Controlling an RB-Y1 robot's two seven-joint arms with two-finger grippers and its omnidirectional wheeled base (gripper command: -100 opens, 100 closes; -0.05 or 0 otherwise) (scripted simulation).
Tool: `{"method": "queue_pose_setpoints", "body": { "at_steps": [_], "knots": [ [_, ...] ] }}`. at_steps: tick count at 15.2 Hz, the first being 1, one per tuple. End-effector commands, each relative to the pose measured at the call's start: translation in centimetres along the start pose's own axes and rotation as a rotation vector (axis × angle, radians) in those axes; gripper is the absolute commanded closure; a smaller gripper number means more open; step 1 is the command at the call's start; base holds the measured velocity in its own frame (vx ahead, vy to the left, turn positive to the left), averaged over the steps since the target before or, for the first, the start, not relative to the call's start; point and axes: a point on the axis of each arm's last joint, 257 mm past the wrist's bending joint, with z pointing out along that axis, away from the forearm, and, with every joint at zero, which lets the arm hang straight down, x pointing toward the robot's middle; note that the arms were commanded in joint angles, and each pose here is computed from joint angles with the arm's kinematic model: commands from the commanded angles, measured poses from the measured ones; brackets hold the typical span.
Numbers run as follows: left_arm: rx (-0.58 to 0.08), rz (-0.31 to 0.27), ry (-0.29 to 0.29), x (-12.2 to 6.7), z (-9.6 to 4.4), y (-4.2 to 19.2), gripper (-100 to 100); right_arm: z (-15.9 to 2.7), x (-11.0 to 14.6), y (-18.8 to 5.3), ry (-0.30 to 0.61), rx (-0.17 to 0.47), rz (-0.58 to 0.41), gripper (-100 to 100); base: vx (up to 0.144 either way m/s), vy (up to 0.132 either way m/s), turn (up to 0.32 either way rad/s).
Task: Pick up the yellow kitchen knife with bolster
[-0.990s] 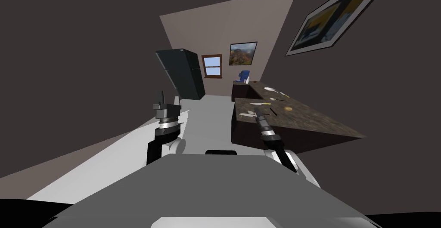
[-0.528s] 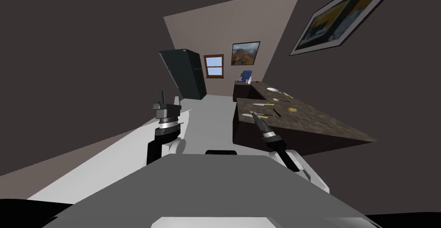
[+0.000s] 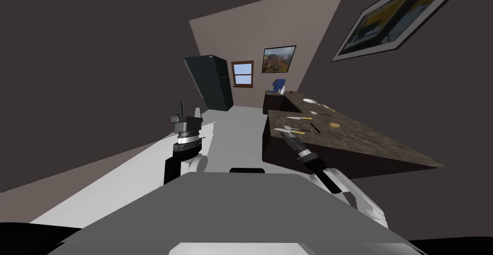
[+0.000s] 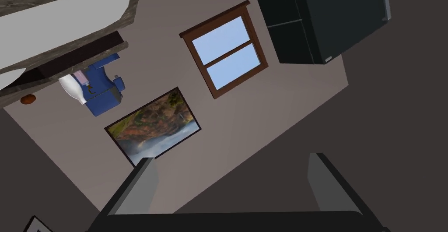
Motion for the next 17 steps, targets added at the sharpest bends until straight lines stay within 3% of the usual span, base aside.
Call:
{"method": "queue_pose_setpoints", "body": {
  "at_steps": [1, 2, 3, 8, 9, 10, 11, 16, 17],
  "knots": [
    [0.000, 0.000, 0.000, 0.0, 0.0, 0.0, 0, -0.8, 1.3, -2.0, 0.067, 0.014, -0.114, -100, 0.004, 0.043, 0.088],
    [0.000, 0.000, 0.000, 0.0, 0.0, 0.0, 0, -0.8, 1.3, -2.0, 0.070, 0.013, -0.118, -100, 0.007, 0.039, 0.072],
    [0.000, 0.000, 0.000, 0.0, 0.0, 0.0, 0, -1.3, 2.1, -3.5, 0.117, 0.023, -0.197, -100, 0.008, 0.046, 0.091],
    [0.000, 0.000, 0.000, 0.0, 0.0, 0.0, 0, -2.6, 3.4, -6.7, 0.221, 0.034, -0.364, -100, 0.006, 0.041, 0.096],
    [0.000, 0.000, 0.000, 0.0, 0.0, 0.0, 0, -3.4, 4.0, -8.4, 0.268, 0.042, -0.437, -100, 0.009, 0.038, 0.146],
    [0.000, 0.000, 0.000, 0.0, 0.0, 0.0, 0, -3.4, 3.9, -8.4, 0.272, 0.039, -0.443, -100, 0.007, 0.034, 0.101],
    [0.000, 0.000, 0.000, 0.0, 0.0, 0.0, 0, -4.1, 4.4, -10.0, 0.318, 0.043, -0.515, -100, 0.006, 0.038, 0.116],
    [0.000, 0.000, 0.000, 0.0, 0.0, 0.0, 0, -5.9, 4.9, -13.7, 0.423, 0.051, -0.664, -100, 0.003, 0.035, 0.121],
    [0.000, 0.000, 0.000, 0.0, 0.0, 0.0, 0, -6.7, 4.9, -15.2, 0.468, 0.049, -0.733, -100, 0.004, 0.032, 0.123]
  ]
}}
